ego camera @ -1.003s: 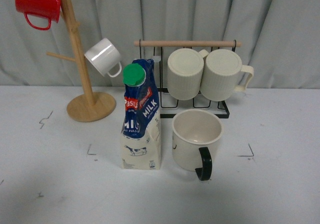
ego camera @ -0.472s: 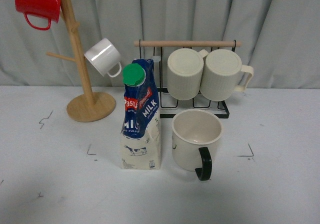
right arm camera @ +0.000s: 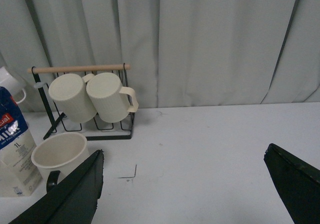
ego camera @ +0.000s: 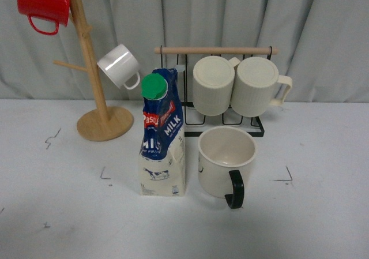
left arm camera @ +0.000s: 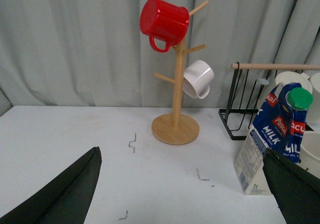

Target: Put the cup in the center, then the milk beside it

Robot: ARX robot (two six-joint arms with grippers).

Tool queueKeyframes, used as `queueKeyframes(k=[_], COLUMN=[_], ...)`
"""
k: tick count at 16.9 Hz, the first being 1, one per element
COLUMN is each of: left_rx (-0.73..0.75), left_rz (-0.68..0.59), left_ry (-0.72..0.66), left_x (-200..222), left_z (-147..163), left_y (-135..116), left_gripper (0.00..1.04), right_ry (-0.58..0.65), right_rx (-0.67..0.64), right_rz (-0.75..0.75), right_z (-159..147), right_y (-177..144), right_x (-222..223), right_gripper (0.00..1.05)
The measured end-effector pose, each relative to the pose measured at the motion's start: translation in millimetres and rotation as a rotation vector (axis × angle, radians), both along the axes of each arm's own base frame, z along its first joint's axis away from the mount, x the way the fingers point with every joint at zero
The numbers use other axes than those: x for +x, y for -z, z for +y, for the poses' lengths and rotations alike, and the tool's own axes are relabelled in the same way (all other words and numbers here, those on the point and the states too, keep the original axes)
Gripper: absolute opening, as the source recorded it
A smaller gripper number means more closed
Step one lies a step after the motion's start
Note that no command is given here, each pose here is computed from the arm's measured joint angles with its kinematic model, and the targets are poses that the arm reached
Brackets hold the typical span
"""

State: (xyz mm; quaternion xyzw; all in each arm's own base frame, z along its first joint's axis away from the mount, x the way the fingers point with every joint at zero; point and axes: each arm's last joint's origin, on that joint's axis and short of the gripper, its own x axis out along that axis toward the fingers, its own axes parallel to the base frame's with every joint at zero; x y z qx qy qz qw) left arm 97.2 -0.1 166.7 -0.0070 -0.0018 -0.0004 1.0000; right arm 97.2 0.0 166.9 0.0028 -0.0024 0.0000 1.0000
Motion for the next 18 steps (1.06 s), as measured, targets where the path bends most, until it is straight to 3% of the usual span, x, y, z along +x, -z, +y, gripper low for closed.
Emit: queueKeyframes(k=[18], left_rx=[0.000], left_rz=[0.000], left_ry=[0.000], left_x=[0.0], left_z=[0.0], left_y=[0.0], left_gripper=[0.98], right_ry=[0.000], right_rx=[0.000], right_rz=[0.000], right_z=[0.0], right_y=[0.0], right_x=[0.0], right_gripper=[0.98])
